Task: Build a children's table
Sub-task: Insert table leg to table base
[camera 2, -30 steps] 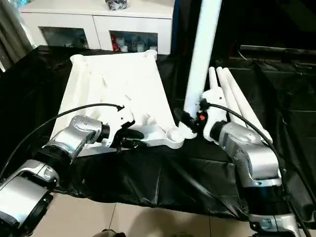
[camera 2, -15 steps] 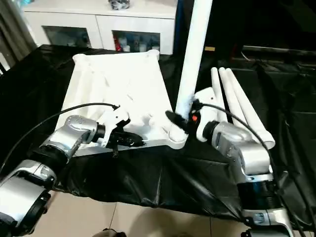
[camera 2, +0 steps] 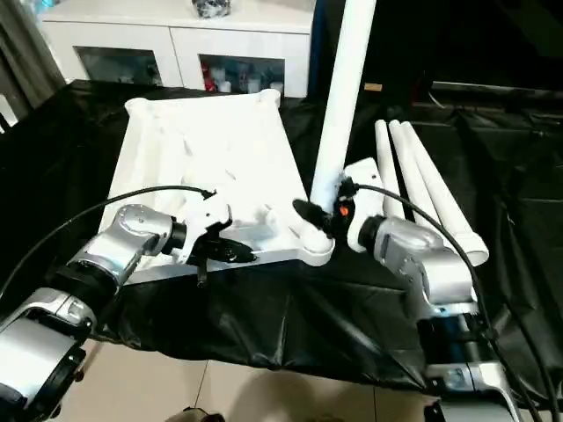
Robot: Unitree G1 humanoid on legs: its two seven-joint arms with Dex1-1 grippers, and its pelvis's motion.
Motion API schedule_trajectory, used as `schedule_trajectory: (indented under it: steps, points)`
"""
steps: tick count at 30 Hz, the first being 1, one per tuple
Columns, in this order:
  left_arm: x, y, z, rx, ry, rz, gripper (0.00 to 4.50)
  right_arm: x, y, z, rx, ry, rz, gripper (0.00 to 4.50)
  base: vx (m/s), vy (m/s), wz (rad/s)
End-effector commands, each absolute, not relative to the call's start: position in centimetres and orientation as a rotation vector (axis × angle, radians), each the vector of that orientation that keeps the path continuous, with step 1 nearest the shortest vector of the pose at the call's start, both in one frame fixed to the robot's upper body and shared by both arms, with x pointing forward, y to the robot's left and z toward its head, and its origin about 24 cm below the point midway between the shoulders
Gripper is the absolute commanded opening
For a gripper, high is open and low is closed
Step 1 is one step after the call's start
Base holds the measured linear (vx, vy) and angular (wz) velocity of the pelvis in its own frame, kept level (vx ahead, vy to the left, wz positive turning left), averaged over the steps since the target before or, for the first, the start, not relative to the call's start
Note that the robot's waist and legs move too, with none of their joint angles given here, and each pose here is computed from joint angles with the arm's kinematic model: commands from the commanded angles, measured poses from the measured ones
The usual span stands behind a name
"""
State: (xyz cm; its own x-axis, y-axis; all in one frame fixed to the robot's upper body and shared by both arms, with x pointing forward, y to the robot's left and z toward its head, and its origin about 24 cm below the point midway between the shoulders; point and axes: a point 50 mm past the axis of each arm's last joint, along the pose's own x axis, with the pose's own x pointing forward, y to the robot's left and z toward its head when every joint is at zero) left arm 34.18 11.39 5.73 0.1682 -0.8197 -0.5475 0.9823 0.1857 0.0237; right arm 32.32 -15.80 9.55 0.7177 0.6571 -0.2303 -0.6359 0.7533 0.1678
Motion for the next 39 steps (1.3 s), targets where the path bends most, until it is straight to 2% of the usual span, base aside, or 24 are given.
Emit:
schedule_trajectory:
  steps: [1,6,12,14,18,20,31,35,39]
  points:
    - [33.8,12.0,4.9,0.457,0.508,-1.332,0.00,32.7,-15.5,10.2,0.059,0.253,0.733,1.89,0.000,0.000,0.00]
    - [33.5,11.7,5.2,0.461,0.468,-1.375,0.00,32.7,-15.4,9.6,0.050,0.268,0.749,1.89,0.000,0.000,0.00]
    - [33.2,11.8,5.1,0.447,0.478,-1.400,0.00,32.6,-15.7,8.7,0.037,0.298,0.749,1.89,0.000,0.000,0.00]
    - [33.4,11.7,5.3,0.427,0.454,-1.380,0.44,32.6,-15.8,8.7,0.038,0.295,0.746,1.89,0.000,0.000,0.00]
    - [33.8,11.2,5.7,0.379,0.412,-1.361,0.63,32.6,-16.1,8.9,0.042,0.286,0.738,1.89,0.000,0.000,0.00]
    - [33.9,11.0,5.8,0.374,0.404,-1.359,0.96,32.6,-16.2,8.9,0.043,0.282,0.735,1.89,0.000,0.000,0.00]
    - [33.7,10.6,5.2,0.427,0.419,-1.375,0.99,32.3,-16.2,9.0,0.045,0.262,0.734,1.89,0.000,0.000,0.00]
    - [33.8,10.8,4.9,0.415,0.451,-1.350,0.53,32.3,-16.0,8.8,0.047,0.262,0.735,1.88,0.000,0.000,0.00]
    - [33.7,10.9,4.8,0.402,0.469,-1.363,0.29,32.3,-15.9,8.8,0.041,0.262,0.737,1.88,0.000,0.000,0.00]
